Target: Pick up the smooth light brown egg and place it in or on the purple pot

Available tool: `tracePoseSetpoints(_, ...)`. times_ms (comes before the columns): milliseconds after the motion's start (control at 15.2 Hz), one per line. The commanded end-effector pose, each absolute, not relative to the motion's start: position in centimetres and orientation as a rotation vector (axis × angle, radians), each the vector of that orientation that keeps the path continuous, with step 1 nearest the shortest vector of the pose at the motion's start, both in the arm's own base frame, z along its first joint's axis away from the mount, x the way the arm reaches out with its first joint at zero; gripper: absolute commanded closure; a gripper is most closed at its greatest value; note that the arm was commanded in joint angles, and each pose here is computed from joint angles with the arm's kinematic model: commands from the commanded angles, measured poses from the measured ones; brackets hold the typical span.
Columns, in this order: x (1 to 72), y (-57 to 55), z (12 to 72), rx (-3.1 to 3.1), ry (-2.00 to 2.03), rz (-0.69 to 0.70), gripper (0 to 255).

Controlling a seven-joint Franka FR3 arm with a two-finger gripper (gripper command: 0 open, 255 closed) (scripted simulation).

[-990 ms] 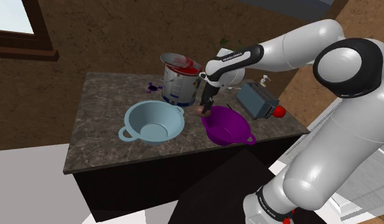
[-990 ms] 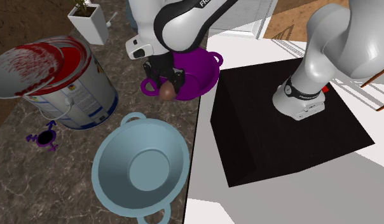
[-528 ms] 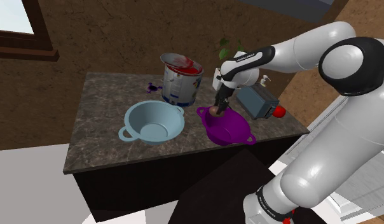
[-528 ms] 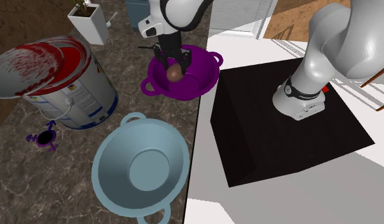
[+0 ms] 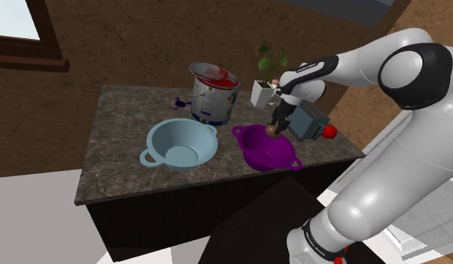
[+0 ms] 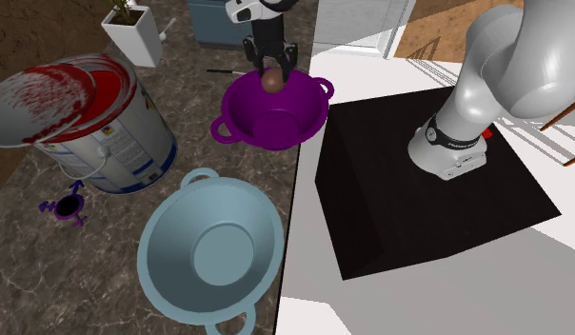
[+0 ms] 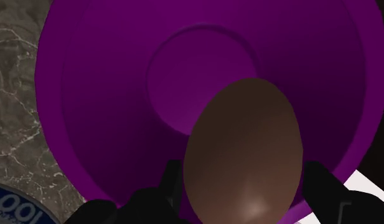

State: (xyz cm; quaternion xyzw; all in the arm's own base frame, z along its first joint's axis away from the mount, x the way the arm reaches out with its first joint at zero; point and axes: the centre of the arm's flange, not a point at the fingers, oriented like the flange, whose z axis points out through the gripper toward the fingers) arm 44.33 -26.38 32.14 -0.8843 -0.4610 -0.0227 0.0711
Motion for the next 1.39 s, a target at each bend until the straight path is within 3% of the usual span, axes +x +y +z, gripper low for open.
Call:
tracePoseSetpoints(0, 43.5, -28.1, 31.5, -2.658, -1.388, -0.068, 255)
tracePoseSetpoints(858, 43.5, -28.1, 24.7, -2.658, -1.388, -0.068, 255)
tracePoseSetpoints(1320, 43.5, -28.1, 24.7, -2.658, -1.388, -0.068, 255)
